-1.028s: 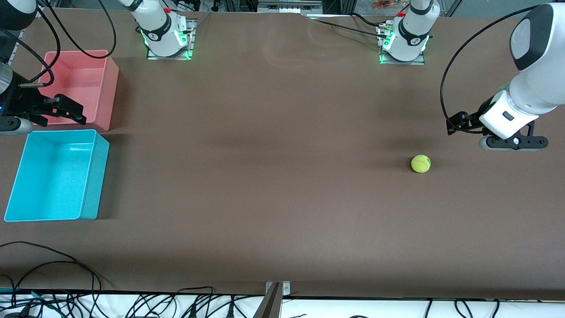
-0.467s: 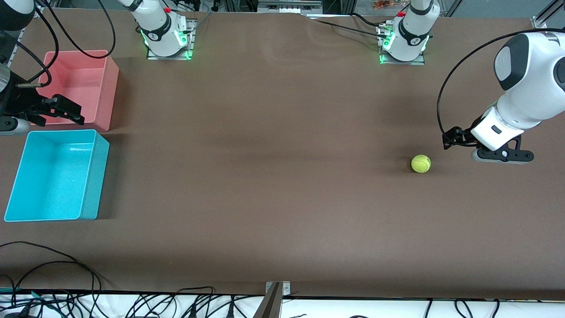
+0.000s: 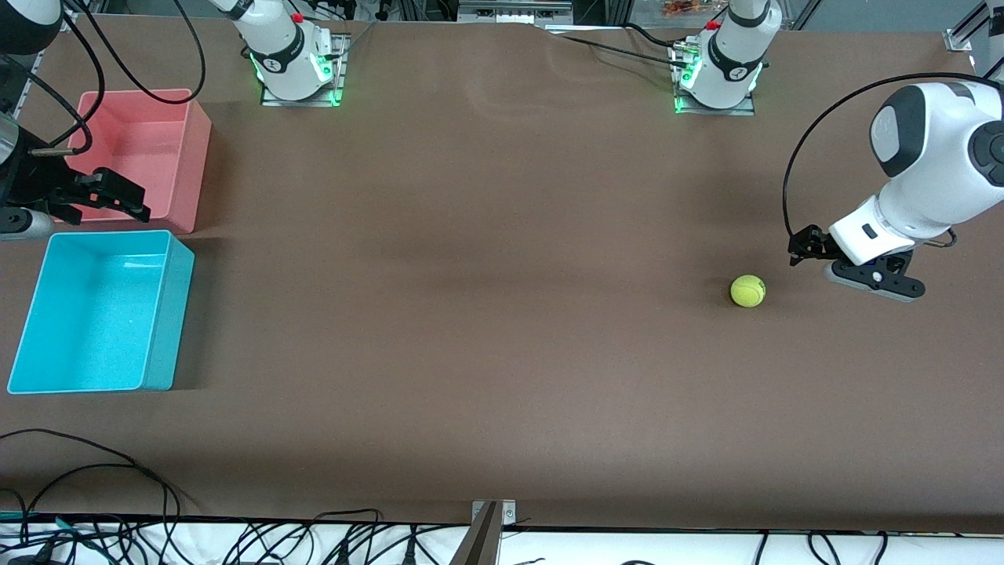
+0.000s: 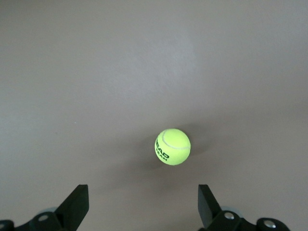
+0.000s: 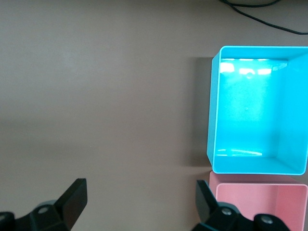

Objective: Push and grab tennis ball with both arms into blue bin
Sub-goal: 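Lower the left gripper down beside the yellow-green tennis ball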

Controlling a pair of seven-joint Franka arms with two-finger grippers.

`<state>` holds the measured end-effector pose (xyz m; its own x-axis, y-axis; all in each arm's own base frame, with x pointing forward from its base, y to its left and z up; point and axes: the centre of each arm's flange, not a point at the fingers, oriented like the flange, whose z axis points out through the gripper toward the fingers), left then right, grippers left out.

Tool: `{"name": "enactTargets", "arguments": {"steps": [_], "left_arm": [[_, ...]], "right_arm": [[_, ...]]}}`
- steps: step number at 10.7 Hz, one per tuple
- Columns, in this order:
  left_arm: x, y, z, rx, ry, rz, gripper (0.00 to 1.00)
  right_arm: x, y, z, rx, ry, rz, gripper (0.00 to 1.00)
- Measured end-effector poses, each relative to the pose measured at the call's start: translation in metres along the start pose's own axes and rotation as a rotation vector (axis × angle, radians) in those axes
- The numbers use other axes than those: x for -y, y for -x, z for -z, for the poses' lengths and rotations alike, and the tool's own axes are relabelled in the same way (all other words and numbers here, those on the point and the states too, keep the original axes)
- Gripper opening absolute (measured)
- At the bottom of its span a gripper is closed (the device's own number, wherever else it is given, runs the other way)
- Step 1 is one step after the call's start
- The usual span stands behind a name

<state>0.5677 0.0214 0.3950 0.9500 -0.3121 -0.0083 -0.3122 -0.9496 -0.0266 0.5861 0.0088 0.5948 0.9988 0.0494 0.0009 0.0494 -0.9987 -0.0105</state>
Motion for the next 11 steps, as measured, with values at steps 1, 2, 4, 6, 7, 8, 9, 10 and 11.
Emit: {"name": "enactTargets", "arguments": {"steps": [1,2,4,6,7,8,9,10,11], "left_arm": [[-0.001,0.002,-0.007,0.006,0.002,-0.046,0.96],[-0.002,0.002,-0.011,-0.002,-0.001,-0.143,0.94],[0.005,0.004,-0.016,-0.005,-0.006,-0.408,0.72],[0.022,0.011,-0.026,0.009,0.001,-0.511,0.44],[0.029,0.014,-0.034,0.019,0.007,-0.56,0.3],[0.034,0.016,-0.04,0.026,0.013,-0.603,0.16],[0.036,0.017,-0.044,0.03,0.017,-0.628,0.04],[0.036,0.017,-0.046,0.031,0.018,-0.657,0.01],[0.036,0.016,-0.047,0.03,0.017,-0.685,0.01]], "right_arm": [[-0.001,0.0,0.0,-0.003,0.006,0.0,1.0],[-0.002,-0.001,0.001,-0.005,0.023,0.002,1.0],[-0.002,-0.001,0.001,-0.005,0.031,0.003,1.0],[-0.002,-0.001,0.001,-0.006,0.031,0.005,1.0],[-0.002,-0.001,0.001,-0.005,0.031,0.005,1.0],[-0.001,-0.001,0.001,-0.005,0.031,0.005,1.0],[-0.001,-0.001,0.001,-0.005,0.031,0.005,1.0],[-0.001,-0.001,0.001,-0.005,0.031,0.005,1.0],[-0.001,-0.001,0.001,-0.005,0.031,0.006,1.0]]}}
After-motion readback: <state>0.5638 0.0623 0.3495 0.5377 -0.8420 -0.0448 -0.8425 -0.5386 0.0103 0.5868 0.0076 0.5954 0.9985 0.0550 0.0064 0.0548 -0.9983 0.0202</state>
